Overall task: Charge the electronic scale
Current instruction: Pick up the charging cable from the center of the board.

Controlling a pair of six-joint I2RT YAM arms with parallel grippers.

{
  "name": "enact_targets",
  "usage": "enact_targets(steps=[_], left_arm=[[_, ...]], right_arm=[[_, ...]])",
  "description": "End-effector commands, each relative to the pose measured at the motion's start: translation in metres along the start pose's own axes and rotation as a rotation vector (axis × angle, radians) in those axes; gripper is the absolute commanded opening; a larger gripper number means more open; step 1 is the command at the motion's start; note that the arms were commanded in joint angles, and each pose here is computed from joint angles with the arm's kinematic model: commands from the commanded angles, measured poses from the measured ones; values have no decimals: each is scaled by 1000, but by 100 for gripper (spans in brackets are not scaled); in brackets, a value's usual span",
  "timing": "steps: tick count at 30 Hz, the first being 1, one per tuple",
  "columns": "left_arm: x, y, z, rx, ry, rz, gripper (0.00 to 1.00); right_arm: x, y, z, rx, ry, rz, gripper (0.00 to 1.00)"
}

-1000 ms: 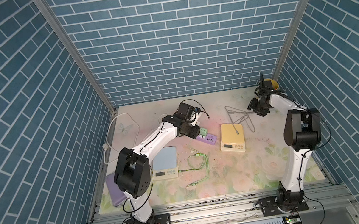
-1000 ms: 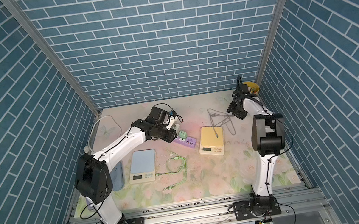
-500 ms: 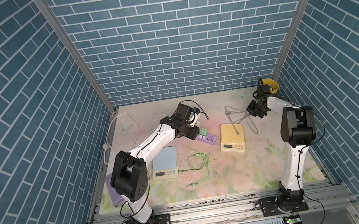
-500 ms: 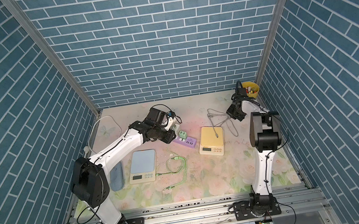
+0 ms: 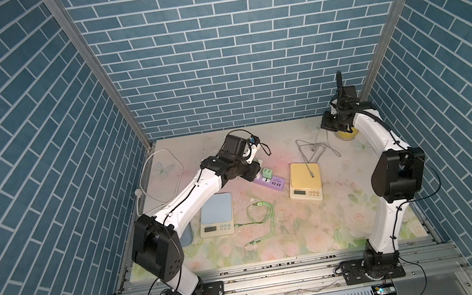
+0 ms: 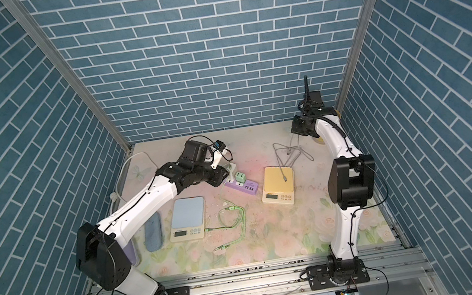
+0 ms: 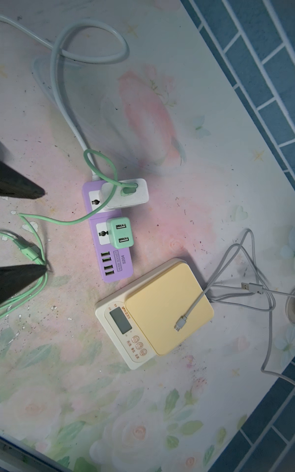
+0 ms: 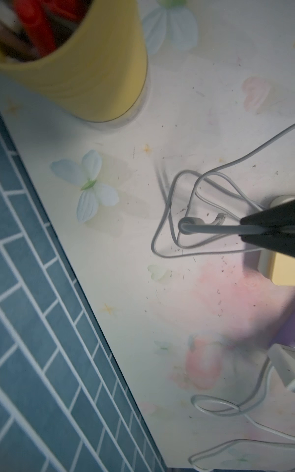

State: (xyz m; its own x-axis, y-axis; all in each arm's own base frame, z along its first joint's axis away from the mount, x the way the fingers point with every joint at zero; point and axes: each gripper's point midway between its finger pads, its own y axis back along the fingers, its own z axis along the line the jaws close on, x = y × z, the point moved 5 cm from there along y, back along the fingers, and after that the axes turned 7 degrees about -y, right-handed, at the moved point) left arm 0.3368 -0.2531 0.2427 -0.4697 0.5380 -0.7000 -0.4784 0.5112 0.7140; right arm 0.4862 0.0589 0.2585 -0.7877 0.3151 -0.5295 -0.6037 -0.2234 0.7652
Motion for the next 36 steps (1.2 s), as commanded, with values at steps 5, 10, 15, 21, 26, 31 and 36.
enact_targets(steps=[5,10,15,21,26,31,36], left_arm=[[-28,15,-13,94,-20,-220,48],[-46,22,-20,92,-73,-439,55],[-66,7,-31,136,-97,-506,57],[-87,-23,-48,186,-111,-573,57],[-93,-45,-52,252,-91,-623,55],[-91,-66,-56,310,-76,-626,52],[-92,-78,-59,351,-75,-636,51]], right_arm=[[22,58,36,-131,253,37,0],[26,95,60,-297,285,-29,0],[32,122,72,-408,260,-70,0],[44,136,81,-530,203,-68,0],[51,143,86,-594,177,-56,0],[53,150,88,-624,174,-58,0],[54,156,91,-650,173,-58,0]])
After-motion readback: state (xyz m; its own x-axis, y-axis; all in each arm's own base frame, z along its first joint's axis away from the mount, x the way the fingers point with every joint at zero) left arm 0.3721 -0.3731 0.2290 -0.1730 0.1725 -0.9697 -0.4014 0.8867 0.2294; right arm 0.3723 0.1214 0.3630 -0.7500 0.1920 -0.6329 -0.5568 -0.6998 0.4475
